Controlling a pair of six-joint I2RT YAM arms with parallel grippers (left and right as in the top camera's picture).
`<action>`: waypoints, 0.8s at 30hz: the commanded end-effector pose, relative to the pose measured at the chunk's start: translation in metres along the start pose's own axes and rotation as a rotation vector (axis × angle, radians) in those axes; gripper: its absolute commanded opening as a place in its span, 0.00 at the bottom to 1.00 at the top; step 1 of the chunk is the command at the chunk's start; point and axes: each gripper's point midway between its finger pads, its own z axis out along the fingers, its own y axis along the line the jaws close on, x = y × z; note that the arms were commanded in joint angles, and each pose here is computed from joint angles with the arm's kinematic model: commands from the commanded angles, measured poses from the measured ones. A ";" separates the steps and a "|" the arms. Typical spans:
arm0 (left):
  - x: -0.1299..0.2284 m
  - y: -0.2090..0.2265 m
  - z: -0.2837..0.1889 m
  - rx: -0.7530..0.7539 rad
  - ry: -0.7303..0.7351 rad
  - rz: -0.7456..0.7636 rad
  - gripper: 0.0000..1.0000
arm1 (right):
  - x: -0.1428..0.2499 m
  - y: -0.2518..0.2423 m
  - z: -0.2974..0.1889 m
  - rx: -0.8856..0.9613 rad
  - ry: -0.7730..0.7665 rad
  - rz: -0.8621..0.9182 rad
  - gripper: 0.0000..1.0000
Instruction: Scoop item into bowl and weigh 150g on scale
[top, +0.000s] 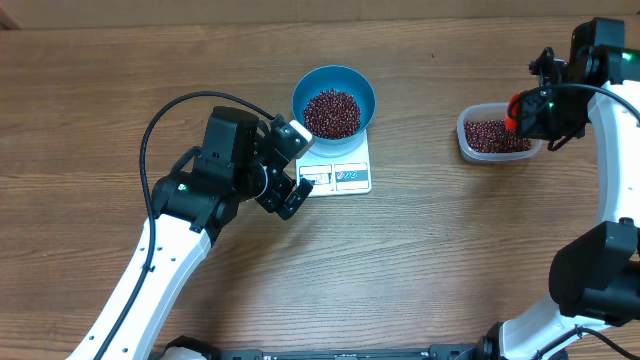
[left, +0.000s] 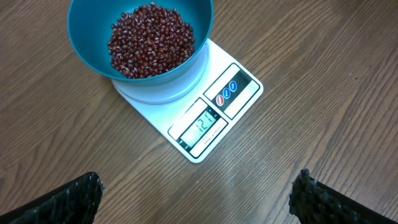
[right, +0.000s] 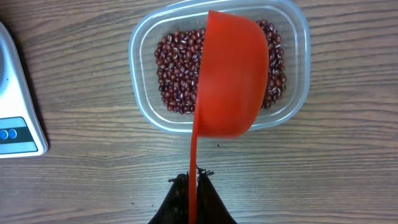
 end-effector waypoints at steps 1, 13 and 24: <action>0.000 -0.003 0.002 0.010 0.001 -0.005 1.00 | -0.001 -0.003 0.005 0.008 0.007 -0.040 0.04; 0.000 -0.003 0.002 0.010 0.001 -0.005 0.99 | 0.007 -0.017 0.046 0.035 0.060 -0.101 0.04; 0.000 -0.003 0.002 0.010 0.001 -0.005 1.00 | 0.011 -0.029 0.096 0.045 0.157 -0.145 0.04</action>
